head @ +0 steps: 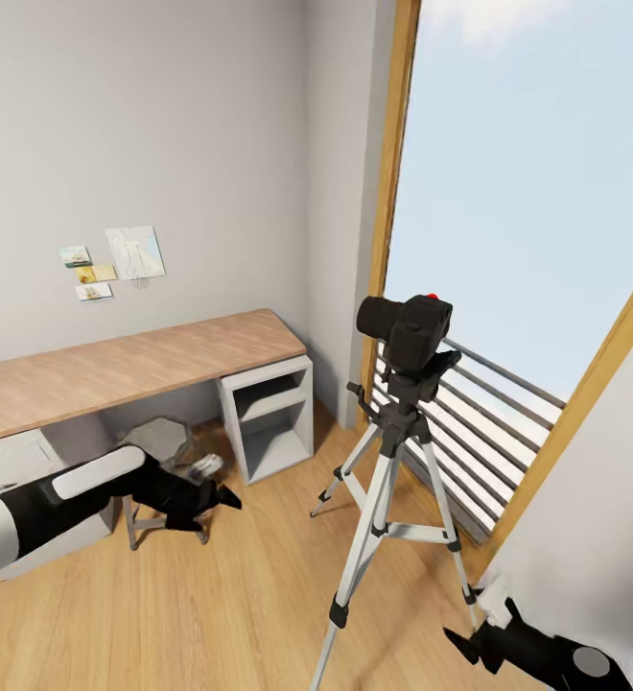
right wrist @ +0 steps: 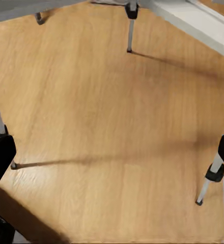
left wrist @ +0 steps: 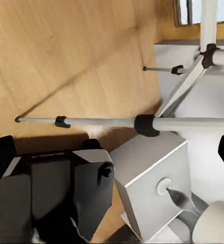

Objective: Attach the digital camera to the camera tripod in the bedroom.

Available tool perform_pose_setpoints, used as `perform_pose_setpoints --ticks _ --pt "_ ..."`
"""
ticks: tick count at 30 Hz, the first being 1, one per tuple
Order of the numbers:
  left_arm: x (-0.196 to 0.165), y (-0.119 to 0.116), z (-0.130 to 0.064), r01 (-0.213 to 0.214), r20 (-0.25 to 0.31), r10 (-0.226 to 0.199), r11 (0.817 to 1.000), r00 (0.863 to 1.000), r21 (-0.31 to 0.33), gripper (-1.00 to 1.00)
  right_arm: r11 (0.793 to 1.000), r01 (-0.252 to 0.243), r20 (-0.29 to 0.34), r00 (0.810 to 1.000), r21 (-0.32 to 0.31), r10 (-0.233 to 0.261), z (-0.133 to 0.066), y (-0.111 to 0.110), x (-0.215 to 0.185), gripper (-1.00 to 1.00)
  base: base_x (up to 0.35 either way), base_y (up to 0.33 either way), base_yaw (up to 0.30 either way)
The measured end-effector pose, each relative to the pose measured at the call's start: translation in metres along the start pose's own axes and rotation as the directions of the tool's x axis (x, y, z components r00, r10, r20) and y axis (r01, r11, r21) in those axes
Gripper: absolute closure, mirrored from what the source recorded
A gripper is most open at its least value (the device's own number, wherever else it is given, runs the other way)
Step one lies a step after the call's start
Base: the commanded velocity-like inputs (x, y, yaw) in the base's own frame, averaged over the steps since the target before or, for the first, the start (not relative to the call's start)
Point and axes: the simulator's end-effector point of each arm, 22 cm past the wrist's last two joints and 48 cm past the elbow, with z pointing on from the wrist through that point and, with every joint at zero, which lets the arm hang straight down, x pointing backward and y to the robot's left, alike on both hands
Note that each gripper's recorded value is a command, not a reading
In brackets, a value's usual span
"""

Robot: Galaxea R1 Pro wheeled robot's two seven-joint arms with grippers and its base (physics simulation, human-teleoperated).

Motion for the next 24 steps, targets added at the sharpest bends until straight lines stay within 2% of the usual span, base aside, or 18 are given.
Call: perform_pose_setpoints --ticks 1,3,4,6,9,11,12,13,15,16,17,18,19,21,24 --pt "-0.001 -0.002 -0.001 0.0 0.004 0.0 1.0 1.0 0.002 -1.0 1.0 -0.001 0.001 1.0 0.001 0.001 0.0 0.0 0.0 -1.0 0.0 0.0 0.0" --pt "0.026 0.025 0.023 0.028 -0.017 -0.028 0.999 0.999 -0.034 -1.0 0.999 -0.036 -0.035 0.999 0.009 0.036 0.004 0.004 0.02 -1.0 0.0 0.0 0.0" --pt "0.051 0.045 0.043 0.06 -0.027 -0.061 0.996 0.998 -0.061 -1.0 0.997 -0.069 -0.073 0.995 0.017 0.07 0.008 0.008 0.041 -1.0 0.0 0.0 0.0" --pt "0.089 0.071 0.068 0.107 -0.05 -0.112 0.99 0.993 -0.094 -1.0 0.994 -0.108 -0.118 0.987 0.022 0.11 0.01 0.016 0.066 -1.0 0.0 0.0 0.0" --pt "0.141 0.107 0.097 0.177 -0.07 -0.189 0.973 0.98 -0.148 -1.0 0.985 -0.172 -0.201 0.964 0.026 0.174 0.012 0.035 0.112 -1.0 0.0 0.0 0.0" --pt "0.179 0.128 0.114 0.221 -0.087 -0.24 0.957 0.967 -0.186 -1.0 0.976 -0.213 -0.262 0.941 0.035 0.215 0.011 0.051 0.145 -1.0 0.0 0.0 0.0" --pt "0.211 0.145 0.132 0.264 -0.09 -0.29 0.937 0.953 -0.227 -1.0 0.966 -0.249 -0.336 0.906 0.07 0.258 0.004 0.066 0.186 -1.0 0.0 0.0 0.0" --pt "0.244 0.156 0.137 0.278 -0.127 -0.316 0.928 0.94 -0.25 -1.0 0.963 -0.262 -0.353 0.896 0.066 0.268 0.003 0.073 0.194 -1.0 0.0 0.0 0.0" --pt "0.274 0.168 0.148 0.303 -0.142 -0.353 0.909 0.925 -0.285 -1.0 0.952 -0.291 -0.409 0.86 0.098 0.305 -0.006 0.087 0.225 -1.0 0.0 0.0 0.0" --pt "0.315 0.185 0.162 0.338 -0.154 -0.408 0.876 0.9 -0.345 -1.0 0.938 -0.316 -0.476 0.808 0.145 0.346 -0.02 0.106 0.262 -1.0 0.0 0.0 0.0" --pt "0.349 0.196 0.165 0.353 -0.173 -0.441 0.854 0.881 -0.381 -1.0 0.933 -0.326 -0.503 0.786 0.155 0.358 -0.026 0.116 0.276 -1.0 0.0 0.0 0.0" --pt "0.342 0.195 0.166 0.352 -0.166 -0.436 0.857 0.884 -0.377 -1.0 0.932 -0.327 -0.503 0.786 0.156 0.36 -0.026 0.116 0.276 -1.0 0.0 0.0 0.0" --pt "0.357 0.201 0.169 0.363 -0.166 -0.456 0.841 0.874 -0.401 -1.0 0.929 -0.331 -0.522 0.77 0.163 0.366 -0.031 0.123 0.285 -1.0 0.0 0.0 0.0" --pt "0.385 0.216 0.174 0.382 -0.157 -0.494 0.805 0.855 -0.453 -1.0 0.924 -0.341 -0.55 0.744 0.174 0.378 -0.039 0.135 0.299 -1.0 0.0 0.0 0.0" --pt "0.421 0.238 0.176 0.404 -0.13 -0.543 0.744 0.829 -0.532 -1.0 0.919 -0.349 -0.577 0.719 0.182 0.387 -0.048 0.146 0.312 -1.0 0.0 0.0 -0.008"
